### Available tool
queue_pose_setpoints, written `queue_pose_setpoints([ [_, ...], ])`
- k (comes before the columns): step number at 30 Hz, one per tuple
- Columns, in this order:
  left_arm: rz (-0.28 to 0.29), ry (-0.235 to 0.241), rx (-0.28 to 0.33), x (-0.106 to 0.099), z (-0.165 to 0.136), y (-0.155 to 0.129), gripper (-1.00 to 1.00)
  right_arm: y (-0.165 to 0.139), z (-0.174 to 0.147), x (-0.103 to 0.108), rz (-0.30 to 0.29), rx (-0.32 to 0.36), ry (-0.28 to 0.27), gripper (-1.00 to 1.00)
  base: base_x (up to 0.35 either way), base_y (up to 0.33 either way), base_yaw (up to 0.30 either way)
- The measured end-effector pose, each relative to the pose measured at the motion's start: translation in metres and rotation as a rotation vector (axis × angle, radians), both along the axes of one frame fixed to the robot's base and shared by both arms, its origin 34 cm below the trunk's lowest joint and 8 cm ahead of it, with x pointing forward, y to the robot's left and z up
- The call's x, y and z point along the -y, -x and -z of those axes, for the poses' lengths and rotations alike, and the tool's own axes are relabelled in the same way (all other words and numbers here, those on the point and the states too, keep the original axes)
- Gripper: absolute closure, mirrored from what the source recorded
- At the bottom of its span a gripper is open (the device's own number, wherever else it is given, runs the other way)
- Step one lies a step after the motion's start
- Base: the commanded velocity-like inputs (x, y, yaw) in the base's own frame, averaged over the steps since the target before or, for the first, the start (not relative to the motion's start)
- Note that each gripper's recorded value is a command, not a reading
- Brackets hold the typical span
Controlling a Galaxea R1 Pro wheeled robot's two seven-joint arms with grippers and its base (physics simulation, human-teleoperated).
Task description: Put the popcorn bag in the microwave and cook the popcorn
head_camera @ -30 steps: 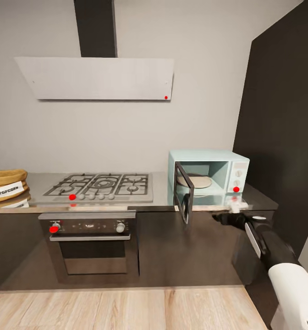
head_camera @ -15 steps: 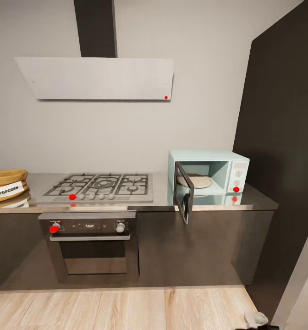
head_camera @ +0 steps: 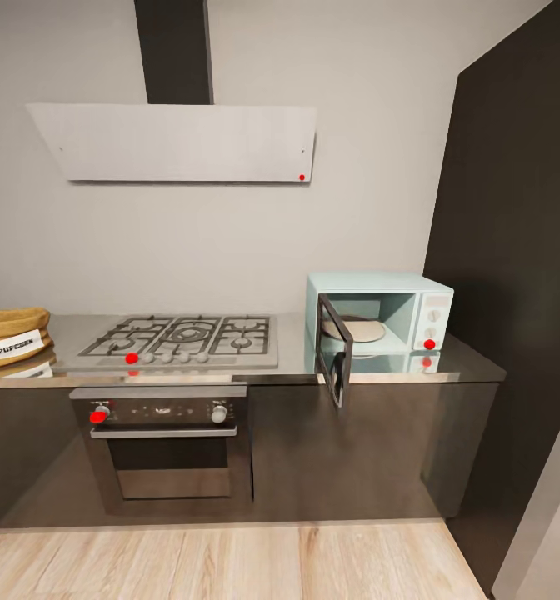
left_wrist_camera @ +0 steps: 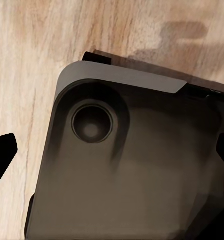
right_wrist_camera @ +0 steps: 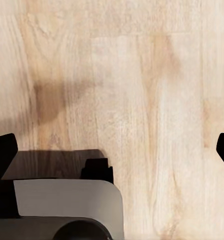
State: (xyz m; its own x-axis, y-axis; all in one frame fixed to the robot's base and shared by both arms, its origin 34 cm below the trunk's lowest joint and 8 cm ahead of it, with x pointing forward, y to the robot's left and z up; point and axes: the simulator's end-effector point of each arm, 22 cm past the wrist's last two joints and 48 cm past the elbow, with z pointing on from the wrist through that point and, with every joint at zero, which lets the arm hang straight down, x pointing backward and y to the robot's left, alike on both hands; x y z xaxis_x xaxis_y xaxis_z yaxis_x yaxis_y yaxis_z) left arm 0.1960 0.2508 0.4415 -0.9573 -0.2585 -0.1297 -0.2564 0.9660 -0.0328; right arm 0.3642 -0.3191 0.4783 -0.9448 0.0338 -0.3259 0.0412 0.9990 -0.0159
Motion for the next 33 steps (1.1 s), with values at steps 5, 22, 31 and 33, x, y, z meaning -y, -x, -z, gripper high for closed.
queue_pose_setpoints([
  [5,0.0,0.0,0.0,0.0,0.0,0.0,-1.0,0.003,0.002,-0.006,-0.003,-0.016,-0.01,-1.0,0.0,0.0,0.003],
  [22,-0.001,-0.002,0.007,0.0,0.0,-0.003,-1.0,0.023,0.01,-0.055,-0.026,-0.055,-0.035,-1.0,0.0,0.0,0.261],
  [31,-0.004,-0.001,0.012,0.0,-0.001,-0.005,-1.0,0.043,0.015,-0.084,-0.157,-0.081,-0.016,-1.0,0.0,0.0,0.268],
  [33,-0.004,-0.001,0.013,0.0,-0.001,-0.005,-1.0,0.042,0.015,-0.083,-0.16,-0.076,-0.013,-1.0,0.0,0.0,0.268],
])
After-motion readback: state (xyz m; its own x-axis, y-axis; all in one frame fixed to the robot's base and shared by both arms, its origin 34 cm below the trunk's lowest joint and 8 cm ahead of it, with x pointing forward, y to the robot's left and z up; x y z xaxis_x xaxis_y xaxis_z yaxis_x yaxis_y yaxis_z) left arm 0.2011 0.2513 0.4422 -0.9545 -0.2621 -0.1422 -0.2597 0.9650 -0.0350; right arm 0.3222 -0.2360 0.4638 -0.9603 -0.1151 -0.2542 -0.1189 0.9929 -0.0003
